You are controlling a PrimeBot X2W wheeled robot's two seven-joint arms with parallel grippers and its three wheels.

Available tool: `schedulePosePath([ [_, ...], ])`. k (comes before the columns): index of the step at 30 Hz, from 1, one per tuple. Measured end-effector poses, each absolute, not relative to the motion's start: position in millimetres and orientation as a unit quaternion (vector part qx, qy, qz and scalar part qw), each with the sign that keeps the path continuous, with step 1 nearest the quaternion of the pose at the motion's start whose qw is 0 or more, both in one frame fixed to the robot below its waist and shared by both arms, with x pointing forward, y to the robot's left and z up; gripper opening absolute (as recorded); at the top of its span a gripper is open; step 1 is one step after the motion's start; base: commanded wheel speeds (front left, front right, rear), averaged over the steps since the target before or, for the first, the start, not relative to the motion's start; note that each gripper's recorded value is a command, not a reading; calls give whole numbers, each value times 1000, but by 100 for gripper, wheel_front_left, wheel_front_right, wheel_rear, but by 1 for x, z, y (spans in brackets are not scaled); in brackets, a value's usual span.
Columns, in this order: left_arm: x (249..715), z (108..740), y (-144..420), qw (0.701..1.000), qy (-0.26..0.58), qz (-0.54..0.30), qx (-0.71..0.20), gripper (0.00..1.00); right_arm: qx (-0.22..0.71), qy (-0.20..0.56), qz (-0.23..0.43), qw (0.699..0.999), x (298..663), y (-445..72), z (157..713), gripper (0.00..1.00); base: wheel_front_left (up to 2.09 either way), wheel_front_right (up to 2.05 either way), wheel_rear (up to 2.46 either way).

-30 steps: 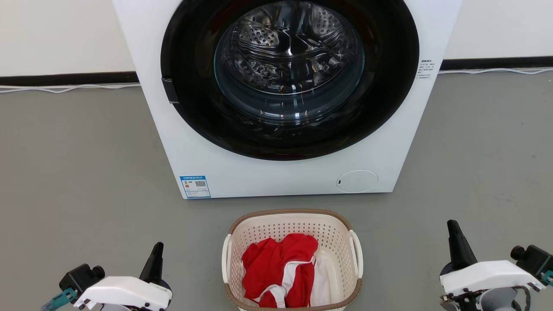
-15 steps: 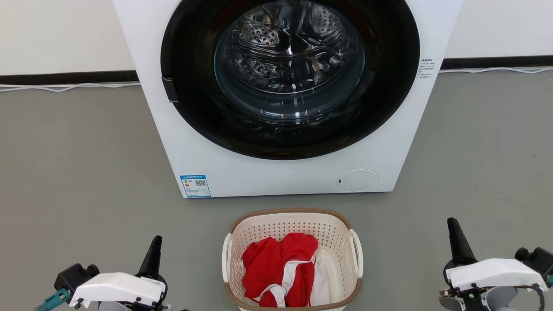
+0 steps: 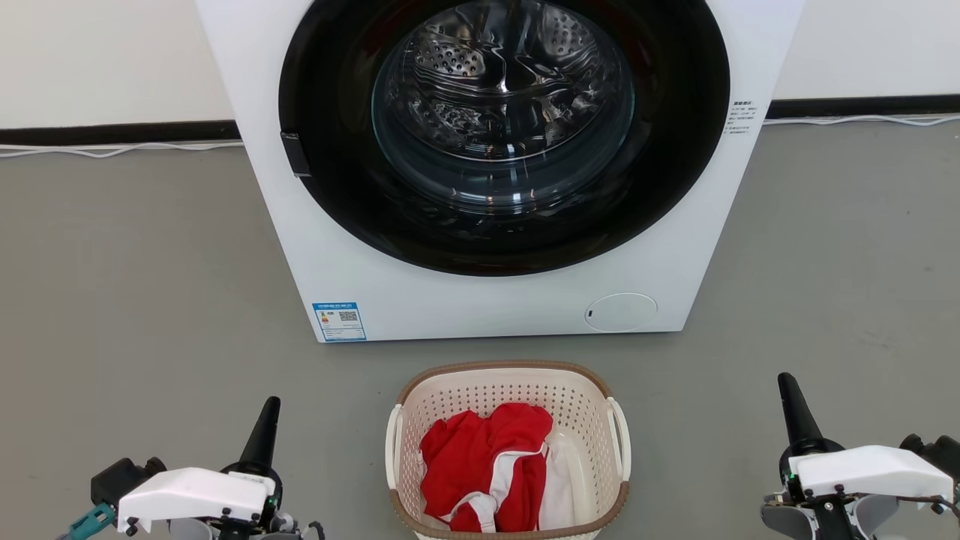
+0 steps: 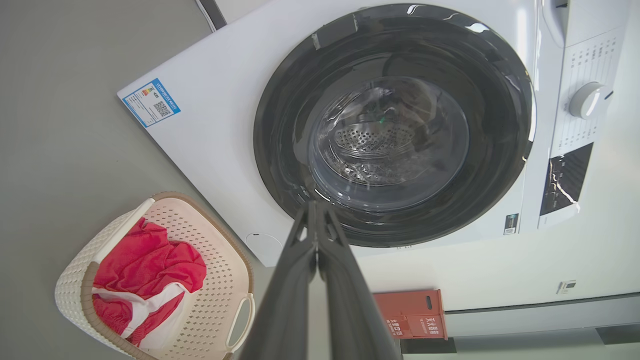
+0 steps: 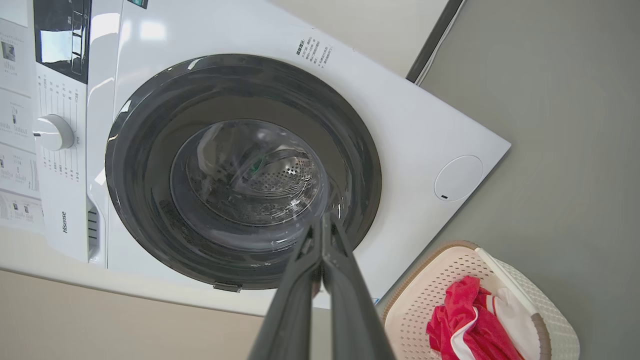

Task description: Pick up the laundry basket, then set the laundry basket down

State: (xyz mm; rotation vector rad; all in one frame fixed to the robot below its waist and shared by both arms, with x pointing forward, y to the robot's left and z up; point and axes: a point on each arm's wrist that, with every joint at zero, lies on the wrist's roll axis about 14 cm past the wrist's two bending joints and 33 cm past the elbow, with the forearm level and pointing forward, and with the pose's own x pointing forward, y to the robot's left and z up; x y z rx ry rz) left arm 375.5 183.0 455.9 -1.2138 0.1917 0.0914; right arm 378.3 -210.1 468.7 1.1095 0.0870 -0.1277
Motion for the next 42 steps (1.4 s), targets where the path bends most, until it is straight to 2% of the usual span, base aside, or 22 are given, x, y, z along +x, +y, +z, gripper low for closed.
schedulePosePath([
  [20,380,470,185,762,65,32,-643,0,624,25,-50,780,381,-209,479,0,0,0,0],
  [36,383,486,187,708,36,16,-705,0,704,11,-30,709,384,-207,490,0,0,0,0],
  [42,383,488,188,704,30,14,-709,0,708,10,-29,706,384,-207,491,0,0,0,0],
])
